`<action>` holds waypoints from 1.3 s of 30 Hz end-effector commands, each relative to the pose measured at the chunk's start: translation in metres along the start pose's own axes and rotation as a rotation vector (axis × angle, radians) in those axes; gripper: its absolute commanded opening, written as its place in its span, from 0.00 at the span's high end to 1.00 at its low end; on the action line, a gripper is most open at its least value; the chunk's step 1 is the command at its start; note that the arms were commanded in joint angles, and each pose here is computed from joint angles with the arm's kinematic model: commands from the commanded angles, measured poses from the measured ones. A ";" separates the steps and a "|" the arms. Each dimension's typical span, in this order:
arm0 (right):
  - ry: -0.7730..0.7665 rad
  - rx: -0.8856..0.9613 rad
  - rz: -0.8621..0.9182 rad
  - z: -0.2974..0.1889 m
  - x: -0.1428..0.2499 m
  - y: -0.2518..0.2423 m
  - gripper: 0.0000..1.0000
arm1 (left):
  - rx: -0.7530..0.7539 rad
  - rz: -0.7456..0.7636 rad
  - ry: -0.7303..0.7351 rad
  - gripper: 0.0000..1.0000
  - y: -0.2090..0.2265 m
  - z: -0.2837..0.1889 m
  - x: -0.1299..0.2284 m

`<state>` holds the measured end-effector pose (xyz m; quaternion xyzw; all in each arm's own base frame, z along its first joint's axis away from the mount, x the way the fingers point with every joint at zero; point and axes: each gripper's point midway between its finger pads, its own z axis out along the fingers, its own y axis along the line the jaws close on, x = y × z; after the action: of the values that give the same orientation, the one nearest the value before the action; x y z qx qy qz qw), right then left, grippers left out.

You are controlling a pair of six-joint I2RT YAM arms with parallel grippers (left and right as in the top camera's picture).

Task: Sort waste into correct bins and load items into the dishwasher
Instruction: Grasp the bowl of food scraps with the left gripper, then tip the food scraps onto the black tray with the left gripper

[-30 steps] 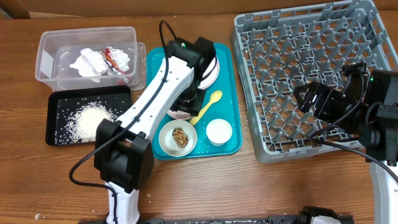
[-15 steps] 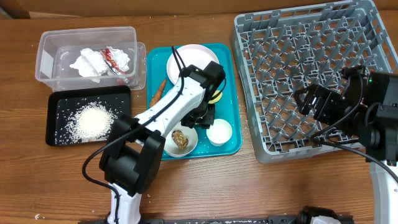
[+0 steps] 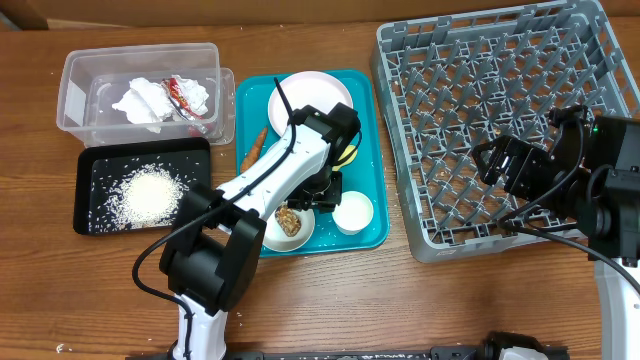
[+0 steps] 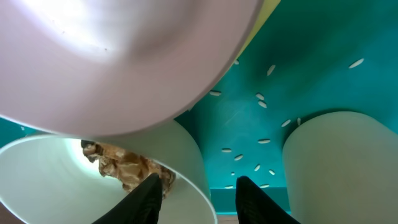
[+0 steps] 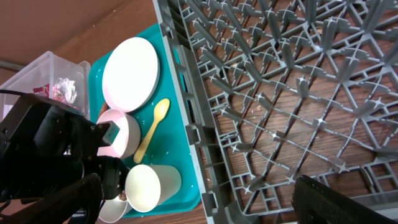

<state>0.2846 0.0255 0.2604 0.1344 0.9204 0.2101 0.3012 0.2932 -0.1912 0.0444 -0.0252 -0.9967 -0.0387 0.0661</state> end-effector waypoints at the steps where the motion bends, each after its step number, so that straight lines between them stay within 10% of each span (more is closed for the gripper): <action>1: -0.028 0.003 -0.017 -0.005 -0.007 0.002 0.00 | -0.006 -0.014 -0.017 0.62 0.001 -0.002 0.003; 10: -0.030 0.003 -0.018 -0.005 -0.008 0.002 0.00 | -0.003 -0.015 -0.012 0.96 0.002 0.010 0.005; 26: -0.033 0.002 -0.019 -0.005 -0.009 0.002 0.00 | 0.051 0.046 -0.054 0.96 0.000 -0.074 -0.006; 39: -0.031 0.003 -0.018 -0.005 -0.008 0.002 0.00 | 0.300 -0.107 -0.118 0.96 0.136 -0.132 -0.038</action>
<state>0.2857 0.0251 0.2612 0.1337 0.9196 0.2098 0.3041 0.3506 -0.0929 0.1658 0.0460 -0.9980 0.0391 0.0179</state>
